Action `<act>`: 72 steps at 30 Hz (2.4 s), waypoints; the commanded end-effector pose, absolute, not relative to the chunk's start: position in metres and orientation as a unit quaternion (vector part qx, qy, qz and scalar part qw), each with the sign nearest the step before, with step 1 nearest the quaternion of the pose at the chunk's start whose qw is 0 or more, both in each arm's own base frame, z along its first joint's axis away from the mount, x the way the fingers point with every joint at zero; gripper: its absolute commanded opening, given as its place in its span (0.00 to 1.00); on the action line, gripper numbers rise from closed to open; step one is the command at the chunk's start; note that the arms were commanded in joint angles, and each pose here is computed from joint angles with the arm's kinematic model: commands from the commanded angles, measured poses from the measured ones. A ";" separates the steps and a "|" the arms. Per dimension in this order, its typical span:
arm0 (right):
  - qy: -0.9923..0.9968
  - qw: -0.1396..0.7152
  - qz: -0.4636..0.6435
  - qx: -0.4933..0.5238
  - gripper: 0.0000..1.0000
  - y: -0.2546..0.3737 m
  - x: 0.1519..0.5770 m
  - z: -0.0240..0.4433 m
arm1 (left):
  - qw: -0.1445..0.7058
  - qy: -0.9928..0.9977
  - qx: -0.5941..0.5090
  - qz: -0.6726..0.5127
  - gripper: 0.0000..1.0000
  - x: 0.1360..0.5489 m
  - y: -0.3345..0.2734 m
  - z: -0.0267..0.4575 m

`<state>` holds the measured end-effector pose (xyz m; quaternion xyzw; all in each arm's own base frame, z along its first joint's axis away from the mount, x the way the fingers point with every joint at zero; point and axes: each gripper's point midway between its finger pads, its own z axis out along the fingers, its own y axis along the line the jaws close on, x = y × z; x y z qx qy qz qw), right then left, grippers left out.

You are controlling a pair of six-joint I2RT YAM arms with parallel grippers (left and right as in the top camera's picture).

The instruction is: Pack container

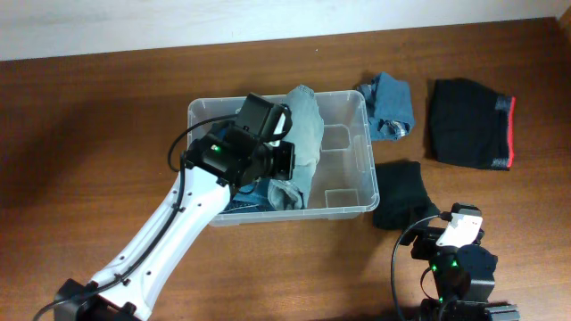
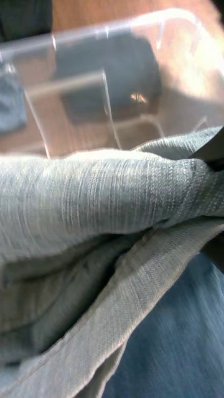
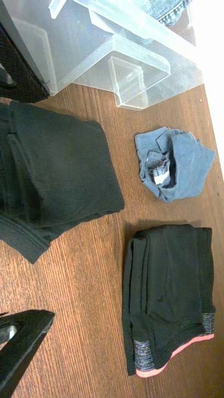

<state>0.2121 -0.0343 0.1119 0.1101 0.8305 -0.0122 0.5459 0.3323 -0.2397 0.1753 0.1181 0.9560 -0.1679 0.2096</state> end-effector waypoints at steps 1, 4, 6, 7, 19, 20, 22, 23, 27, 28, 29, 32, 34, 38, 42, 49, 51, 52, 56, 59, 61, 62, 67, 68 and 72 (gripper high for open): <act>0.831 0.545 -0.014 0.109 0.98 -0.035 0.212 0.110 | 0.201 0.969 0.057 -0.130 0.01 0.336 -0.200 0.170; 0.831 0.545 -0.014 0.108 0.98 -0.035 0.212 0.110 | 0.172 0.978 0.019 -0.119 0.00 0.328 -0.185 0.163; 0.831 0.545 -0.014 0.109 0.98 -0.035 0.212 0.110 | 0.153 0.982 0.006 -0.110 0.00 0.320 -0.178 0.160; 0.831 0.545 -0.014 0.108 0.98 -0.035 0.212 0.110 | 0.148 0.983 0.004 -0.104 0.01 0.318 -0.176 0.159; 0.831 0.545 -0.014 0.109 0.98 -0.035 0.212 0.110 | 0.128 0.985 -0.102 0.052 0.25 0.296 -0.107 0.153; 0.831 0.545 -0.014 0.108 0.98 -0.035 0.212 0.110 | 0.135 0.983 -0.107 0.059 0.29 0.298 -0.102 0.155; 0.831 0.545 -0.014 0.108 0.98 -0.035 0.212 0.110 | 0.149 0.979 -0.121 0.065 0.39 0.301 -0.091 0.163; 0.831 0.545 -0.014 0.109 0.98 -0.035 0.212 0.110 | 0.158 0.976 -0.132 0.066 0.43 0.302 -0.083 0.168; 0.831 0.545 -0.014 0.108 0.98 -0.035 0.212 0.110 | 0.212 0.956 -0.194 0.063 0.50 0.303 -0.041 0.203; 0.831 0.545 -0.014 0.109 0.98 -0.035 0.212 0.110 | 0.225 0.950 -0.207 0.059 0.51 0.302 -0.033 0.211; 0.831 0.545 -0.014 0.108 0.98 -0.035 0.212 0.110 | 0.241 0.946 -0.214 0.045 0.51 0.303 -0.030 0.220; 0.831 0.545 -0.014 0.108 0.98 -0.035 0.212 0.110 | 0.301 0.949 -0.053 -0.080 0.49 0.328 -0.084 0.249; 0.831 0.545 -0.014 0.108 0.98 -0.035 0.212 0.110 | 0.328 0.935 0.067 -0.120 0.49 0.338 -0.120 0.258; 0.831 0.545 -0.014 0.108 0.98 -0.035 0.212 0.110 | 0.312 0.919 0.220 -0.095 0.49 0.366 -0.164 0.217; 0.831 0.545 -0.014 0.109 0.98 -0.035 0.212 0.110 | 0.261 0.921 0.273 -0.093 0.50 0.386 -0.180 0.158; 0.831 0.545 -0.014 0.109 0.98 -0.035 0.212 0.110 | 0.235 0.926 0.275 -0.107 0.62 0.393 -0.188 0.128; 0.831 0.545 -0.014 0.109 0.98 -0.035 0.212 0.110 | 0.234 0.932 0.266 -0.081 0.66 0.396 -0.178 0.126; 0.831 0.545 -0.014 0.109 0.98 -0.035 0.212 0.110 | 0.226 0.938 0.255 -0.064 0.66 0.396 -0.168 0.123; 0.831 0.545 -0.014 0.108 0.98 -0.035 0.212 0.110 | 0.165 0.969 0.181 0.011 0.65 0.384 -0.111 0.107; 0.831 0.545 -0.014 0.109 0.99 -0.035 0.212 0.110 | 0.132 0.979 0.156 0.014 0.63 0.381 -0.089 0.091; 0.831 0.545 -0.014 0.109 0.98 -0.035 0.212 0.110 | 0.122 0.982 0.142 0.007 0.58 0.383 -0.086 0.082; 0.831 0.545 -0.014 0.108 0.98 -0.035 0.212 0.110 | 0.120 0.983 0.140 0.000 0.57 0.383 -0.087 0.080; 0.831 0.545 -0.014 0.108 0.98 -0.035 0.212 0.110 | 0.144 0.977 0.146 -0.056 0.53 0.385 -0.106 0.127; 0.831 0.545 -0.014 0.108 0.98 -0.035 0.212 0.110 | 0.151 0.975 0.148 -0.060 0.53 0.385 -0.108 0.142; 0.831 0.545 -0.014 0.108 0.98 -0.035 0.212 0.110 | 0.180 0.965 0.183 -0.063 0.57 0.366 -0.121 0.219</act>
